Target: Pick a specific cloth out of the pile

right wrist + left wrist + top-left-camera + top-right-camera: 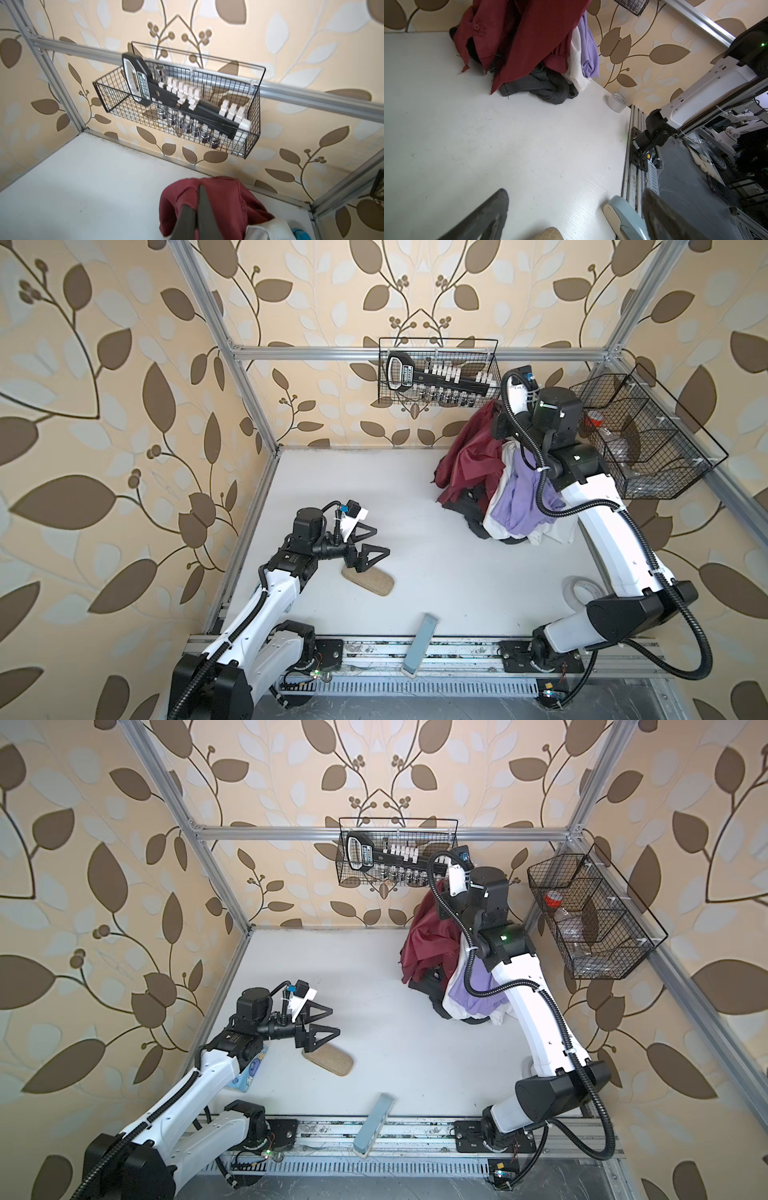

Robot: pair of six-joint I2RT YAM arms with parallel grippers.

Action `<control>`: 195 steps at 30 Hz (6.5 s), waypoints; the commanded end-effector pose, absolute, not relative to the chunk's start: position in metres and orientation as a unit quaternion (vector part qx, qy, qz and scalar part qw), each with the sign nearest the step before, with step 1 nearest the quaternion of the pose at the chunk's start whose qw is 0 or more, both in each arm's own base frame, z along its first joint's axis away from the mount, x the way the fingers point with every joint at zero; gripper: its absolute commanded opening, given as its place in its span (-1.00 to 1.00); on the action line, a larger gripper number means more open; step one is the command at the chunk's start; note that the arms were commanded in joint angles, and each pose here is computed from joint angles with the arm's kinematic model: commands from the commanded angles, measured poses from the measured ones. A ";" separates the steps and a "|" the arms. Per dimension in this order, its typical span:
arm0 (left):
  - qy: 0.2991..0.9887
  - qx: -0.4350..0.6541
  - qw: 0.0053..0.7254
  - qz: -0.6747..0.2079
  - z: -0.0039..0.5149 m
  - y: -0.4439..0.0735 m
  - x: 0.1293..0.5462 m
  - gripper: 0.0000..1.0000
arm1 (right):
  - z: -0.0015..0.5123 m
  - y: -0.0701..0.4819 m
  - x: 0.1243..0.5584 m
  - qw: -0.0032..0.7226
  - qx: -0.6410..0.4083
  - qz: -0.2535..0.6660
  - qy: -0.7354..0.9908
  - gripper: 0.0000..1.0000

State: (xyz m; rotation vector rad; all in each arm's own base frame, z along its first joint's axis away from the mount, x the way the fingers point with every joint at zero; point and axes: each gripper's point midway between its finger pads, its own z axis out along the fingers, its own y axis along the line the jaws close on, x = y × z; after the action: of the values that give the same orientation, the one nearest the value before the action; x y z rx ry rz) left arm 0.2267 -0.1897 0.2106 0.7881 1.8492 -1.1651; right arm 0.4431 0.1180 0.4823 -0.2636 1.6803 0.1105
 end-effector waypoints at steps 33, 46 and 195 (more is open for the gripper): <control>0.710 0.338 0.432 -0.442 0.231 -0.191 0.223 0.98 | 0.644 0.188 0.383 0.760 -0.193 0.297 0.545 -1.00; 0.699 0.340 0.473 -0.415 0.238 -0.186 0.219 0.98 | 0.533 0.339 0.436 0.653 -0.268 0.374 0.602 -1.00; 0.705 0.332 0.490 -0.391 0.236 -0.181 0.223 0.98 | 0.071 0.530 0.506 0.276 -0.141 0.550 0.776 -1.00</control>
State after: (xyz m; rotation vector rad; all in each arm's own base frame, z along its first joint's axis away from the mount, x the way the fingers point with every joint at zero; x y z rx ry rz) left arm 0.2255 -0.1785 0.2276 0.7750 1.7674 -0.9666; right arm 0.5045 0.5311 0.0792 -0.3834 2.0727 1.4832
